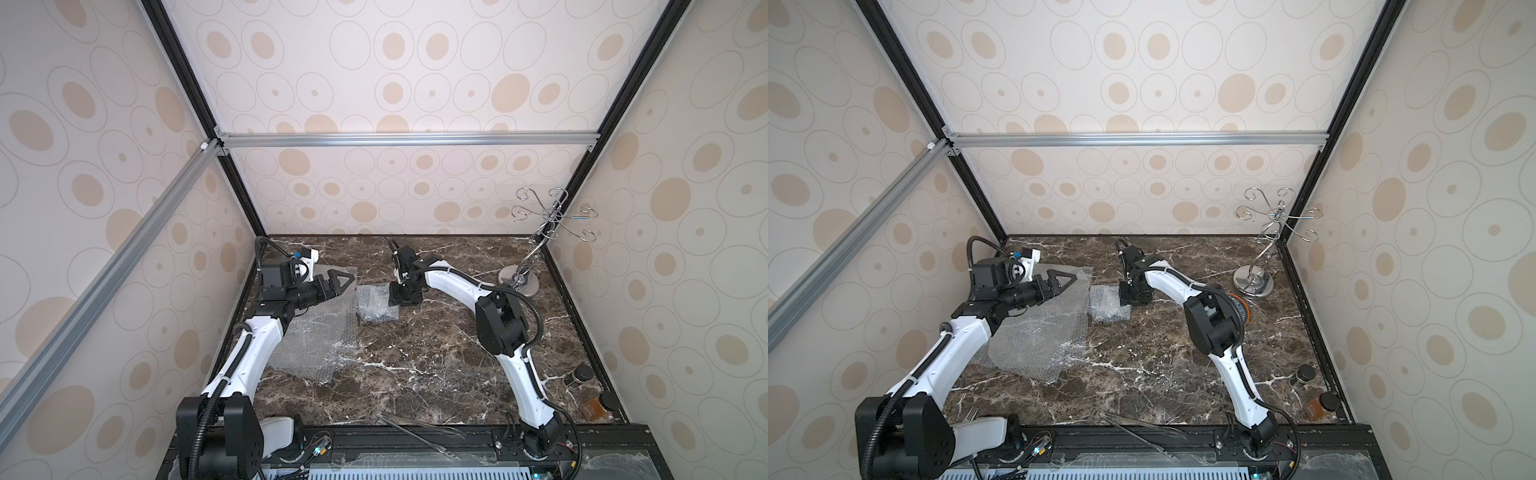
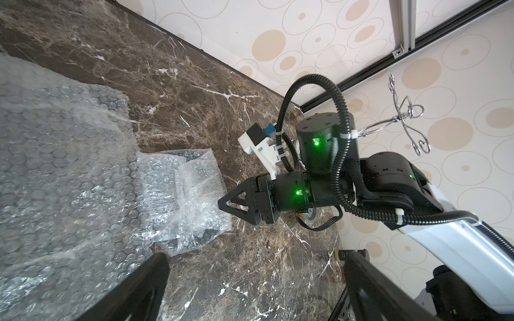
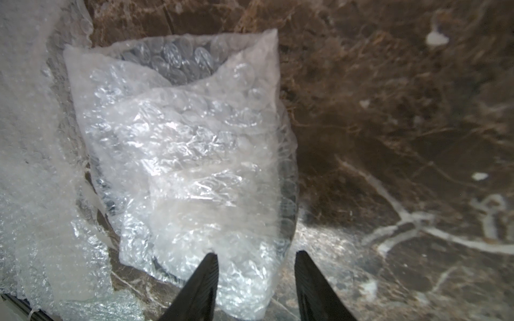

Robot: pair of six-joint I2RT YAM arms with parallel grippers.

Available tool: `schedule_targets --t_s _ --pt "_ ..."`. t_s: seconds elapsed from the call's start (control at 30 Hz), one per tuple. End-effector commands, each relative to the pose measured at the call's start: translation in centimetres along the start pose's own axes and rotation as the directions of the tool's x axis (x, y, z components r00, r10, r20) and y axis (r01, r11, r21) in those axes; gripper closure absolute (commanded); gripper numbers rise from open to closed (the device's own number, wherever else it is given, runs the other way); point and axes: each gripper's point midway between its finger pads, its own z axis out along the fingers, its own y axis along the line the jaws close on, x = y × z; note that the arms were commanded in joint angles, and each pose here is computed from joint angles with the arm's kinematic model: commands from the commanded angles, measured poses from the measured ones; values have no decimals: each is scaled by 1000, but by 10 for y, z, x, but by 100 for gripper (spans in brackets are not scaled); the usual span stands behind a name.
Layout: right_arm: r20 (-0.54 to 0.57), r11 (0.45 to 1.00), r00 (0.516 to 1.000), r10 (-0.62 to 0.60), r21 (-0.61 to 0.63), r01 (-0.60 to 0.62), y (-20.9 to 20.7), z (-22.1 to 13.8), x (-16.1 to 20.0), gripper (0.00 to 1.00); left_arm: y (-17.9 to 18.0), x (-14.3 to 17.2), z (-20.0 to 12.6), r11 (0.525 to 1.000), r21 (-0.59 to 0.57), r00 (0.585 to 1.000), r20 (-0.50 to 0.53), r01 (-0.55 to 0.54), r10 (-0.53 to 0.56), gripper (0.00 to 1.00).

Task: Unpack dinner plates from bubble wrap
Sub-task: Move the bubble wrap to the center of the board.

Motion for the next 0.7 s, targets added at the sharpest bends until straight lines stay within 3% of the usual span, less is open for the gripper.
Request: schedule_targets --t_s 0.0,0.27,0.43,0.57,0.67 --pt "-41 1000 999 18 21 -17 -1 13 10 52 -5 -6 -2 998 11 998 13 -56 56 1" --pt "-49 1000 999 9 -4 -10 9 20 16 58 -13 2 1 991 126 999 6 -52 52 1" --pt "-48 1000 999 13 -5 -13 9 24 17 62 4 2 0 998 22 999 12 -53 53 1" --pt "-44 1000 999 14 3 -14 6 27 18 70 17 -7 -12 989 -123 995 41 -86 92 1" --pt "-35 1000 999 18 7 -17 4 27 18 78 28 -6 -12 985 -161 997 40 -56 63 1"
